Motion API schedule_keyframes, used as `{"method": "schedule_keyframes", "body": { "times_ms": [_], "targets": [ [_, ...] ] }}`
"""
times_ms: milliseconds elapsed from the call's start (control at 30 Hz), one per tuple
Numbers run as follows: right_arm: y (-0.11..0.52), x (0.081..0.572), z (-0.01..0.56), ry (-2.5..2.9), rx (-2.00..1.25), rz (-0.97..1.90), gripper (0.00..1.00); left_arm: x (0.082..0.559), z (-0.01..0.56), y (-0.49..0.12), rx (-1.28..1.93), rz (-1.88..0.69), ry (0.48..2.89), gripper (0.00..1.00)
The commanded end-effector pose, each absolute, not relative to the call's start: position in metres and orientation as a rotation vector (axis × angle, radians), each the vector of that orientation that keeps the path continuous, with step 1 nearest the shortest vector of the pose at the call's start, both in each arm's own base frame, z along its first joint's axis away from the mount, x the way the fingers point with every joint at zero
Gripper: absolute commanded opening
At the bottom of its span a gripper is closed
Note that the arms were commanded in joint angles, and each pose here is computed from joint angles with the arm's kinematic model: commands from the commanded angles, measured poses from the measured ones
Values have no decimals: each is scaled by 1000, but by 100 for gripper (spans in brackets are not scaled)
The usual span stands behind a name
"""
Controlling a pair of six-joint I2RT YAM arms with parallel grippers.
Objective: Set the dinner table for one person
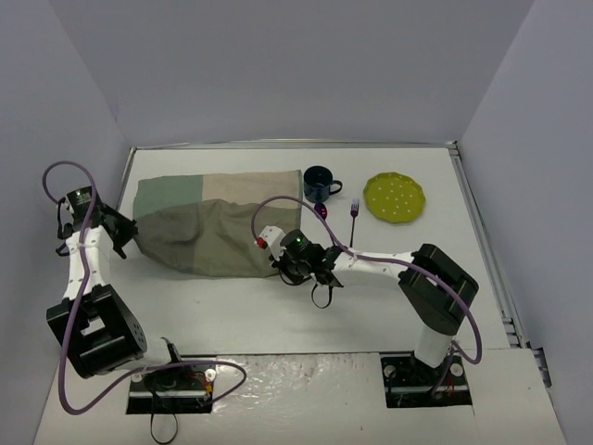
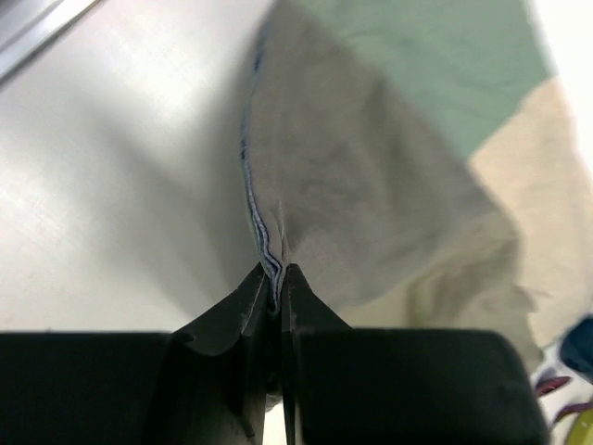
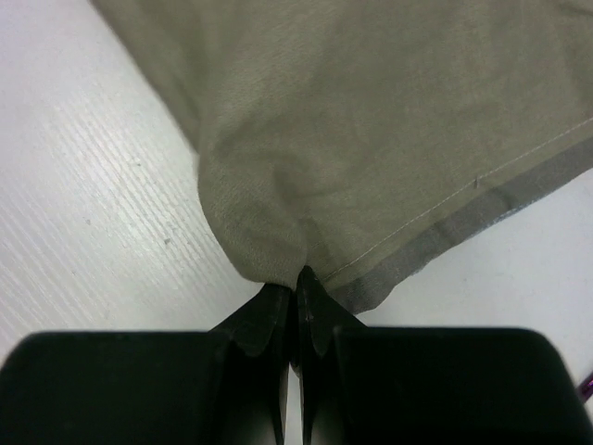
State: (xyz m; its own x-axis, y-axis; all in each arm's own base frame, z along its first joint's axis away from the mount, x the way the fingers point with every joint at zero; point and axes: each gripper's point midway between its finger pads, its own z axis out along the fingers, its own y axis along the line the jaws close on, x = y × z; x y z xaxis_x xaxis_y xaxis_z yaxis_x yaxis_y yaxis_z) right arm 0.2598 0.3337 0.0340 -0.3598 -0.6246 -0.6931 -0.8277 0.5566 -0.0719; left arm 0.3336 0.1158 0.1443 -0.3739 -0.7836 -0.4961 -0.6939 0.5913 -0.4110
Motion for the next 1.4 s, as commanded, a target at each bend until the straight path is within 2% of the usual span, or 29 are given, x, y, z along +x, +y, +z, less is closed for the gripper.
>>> {"method": "schedule_keyframes", "body": {
  "times_ms": [0, 133, 200, 500, 700, 900, 1067, 1200, 1367],
  "targets": [
    [348, 298, 132, 1939, -1001, 366, 0, 368, 223, 123, -991, -160, 2061, 0],
    [336, 318, 200, 1837, -914, 275, 0, 365, 276, 131, -928, -103, 2019, 0],
    [321, 323, 239, 1778, -863, 235, 0, 356, 319, 136, -880, -55, 1961, 0],
    [286, 299, 370, 1561, -717, 297, 0, 320, 442, 118, -750, -55, 1723, 0],
    [281, 294, 397, 1526, -712, 308, 0, 313, 452, 116, -761, -57, 1691, 0],
    [292, 325, 387, 1557, -719, 252, 0, 330, 435, 122, -790, -77, 1727, 0],
    [294, 365, 384, 1572, -694, 250, 0, 357, 431, 126, -792, -133, 1737, 0],
    [307, 413, 410, 1525, -670, 247, 0, 411, 427, 125, -783, -307, 1751, 0],
    [315, 444, 464, 1393, -623, 197, 0, 454, 474, 105, -645, -552, 1665, 0]
  ]
}}
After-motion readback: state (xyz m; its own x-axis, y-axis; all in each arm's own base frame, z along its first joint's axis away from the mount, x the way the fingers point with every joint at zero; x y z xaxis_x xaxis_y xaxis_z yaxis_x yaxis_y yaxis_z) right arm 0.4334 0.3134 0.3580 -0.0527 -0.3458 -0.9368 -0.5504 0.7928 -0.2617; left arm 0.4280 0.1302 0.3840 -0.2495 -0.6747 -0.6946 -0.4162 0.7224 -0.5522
